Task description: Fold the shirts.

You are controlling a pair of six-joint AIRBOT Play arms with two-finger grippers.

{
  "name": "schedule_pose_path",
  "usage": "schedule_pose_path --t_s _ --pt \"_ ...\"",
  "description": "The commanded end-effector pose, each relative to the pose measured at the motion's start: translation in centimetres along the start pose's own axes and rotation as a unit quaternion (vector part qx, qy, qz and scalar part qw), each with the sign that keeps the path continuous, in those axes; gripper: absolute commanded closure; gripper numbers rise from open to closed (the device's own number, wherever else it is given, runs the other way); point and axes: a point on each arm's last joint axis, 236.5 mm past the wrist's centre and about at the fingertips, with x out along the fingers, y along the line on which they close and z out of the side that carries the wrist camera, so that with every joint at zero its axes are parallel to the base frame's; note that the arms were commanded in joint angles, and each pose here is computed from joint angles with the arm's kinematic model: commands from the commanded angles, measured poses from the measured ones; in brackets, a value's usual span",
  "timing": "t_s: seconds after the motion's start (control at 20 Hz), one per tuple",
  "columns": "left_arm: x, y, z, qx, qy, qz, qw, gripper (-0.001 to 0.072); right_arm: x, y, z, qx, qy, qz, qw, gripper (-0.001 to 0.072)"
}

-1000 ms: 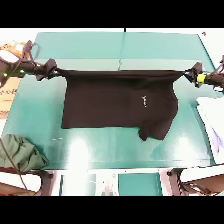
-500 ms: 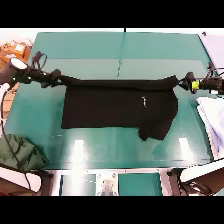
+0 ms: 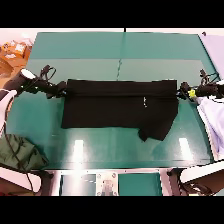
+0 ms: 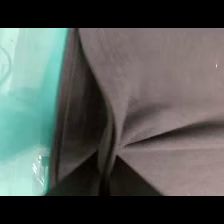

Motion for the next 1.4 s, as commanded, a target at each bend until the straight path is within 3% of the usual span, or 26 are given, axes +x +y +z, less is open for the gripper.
schedule_pose_path --t_s 0.0,0.05,0.3,0.35,0.4,0.45,0.5,0.75,0.85,0.95,1.0,1.05,1.1,1.15,1.3,1.35 --pt "-0.6 -0.8 -1.2 -0.014 0.029 -0.011 0.999 0.0134 -1.0 0.1 -0.2 0.02 0.013 -0.001 1.0 0.0574" --pt "-1.5 -0.8 -1.4 -0.015 0.044 -0.017 0.999 0.0177 -2.1 -0.2 -0.3 0.031 0.021 -0.001 0.999 0.0569" --pt "-8.2 0.0 -2.3 -0.044 0.116 -0.044 0.991 0.0193 -8.0 -1.5 -2.1 0.078 0.036 0.007 0.996 0.0633" --pt "-8.8 0.1 -3.0 -0.048 0.131 -0.047 0.989 0.0401 -8.7 -1.5 -2.9 0.082 0.04 0.007 0.996 0.0698" --pt "-9.1 0.2 -3.8 -0.04 0.147 -0.046 0.987 0.0586 -9.2 -1.3 -4.0 0.086 0.044 0.008 0.995 0.0698" --pt "-9.3 -0.1 -4.2 -0.032 0.151 -0.044 0.987 0.059 -9.5 -1.1 -5.2 0.09 0.046 0.009 0.995 0.0698" --pt "-9.5 -0.5 -4.6 -0.025 0.148 -0.044 0.988 0.0683 -9.8 -1.0 -6.8 0.099 0.05 0.005 0.994 0.0698" --pt "-10.9 -3.2 -10.1 0.026 0.101 -0.033 0.994 0.0677 -11.7 -5.0 -16.4 0.167 0.051 -0.107 0.979 0.0698" --pt "-11.0 -3.9 -12.7 0.04 0.06 -0.024 0.997 0.0678 -10.9 -5.0 -19.6 0.178 0.056 -0.112 0.976 0.0688" --pt "-10.5 -4.0 -15.6 0.038 0.021 -0.018 0.999 0.0677 -9.2 -4.6 -22.3 0.198 0.067 -0.093 0.973 0.0522" --pt "-9.8 -3.9 -17.4 0.034 0.015 -0.018 0.999 0.0644 -8.3 -4.5 -23.2 0.21 0.074 -0.081 0.972 0.0443" --pt "-9.0 -3.7 -19.1 0.021 0.015 -0.017 1.0 0.033 -7.4 -4.5 -24.0 0.215 0.079 -0.072 0.971 0.0395" --pt "-8.0 -3.2 -20.6 -0.001 0.019 -0.013 1.0 0.0027 -6.5 -4.4 -24.5 0.214 0.078 -0.064 0.972 0.0396" --pt "-6.7 -2.6 -21.9 -0.021 0.024 -0.008 0.999 -0.001 -5.6 -4.3 -24.8 0.206 0.076 -0.059 0.974 0.0396" --pt "-3.7 -1.7 -23.0 -0.049 -0.002 0.002 0.999 -0.0011 -3.6 -3.9 -25.7 0.177 0.075 -0.063 0.979 0.0378" --pt "-3.1 -1.9 -22.3 -0.054 -0.03 -0.005 0.998 -0.0011 -2.9 -3.5 -25.6 0.169 0.07 -0.061 0.981 0.0286"
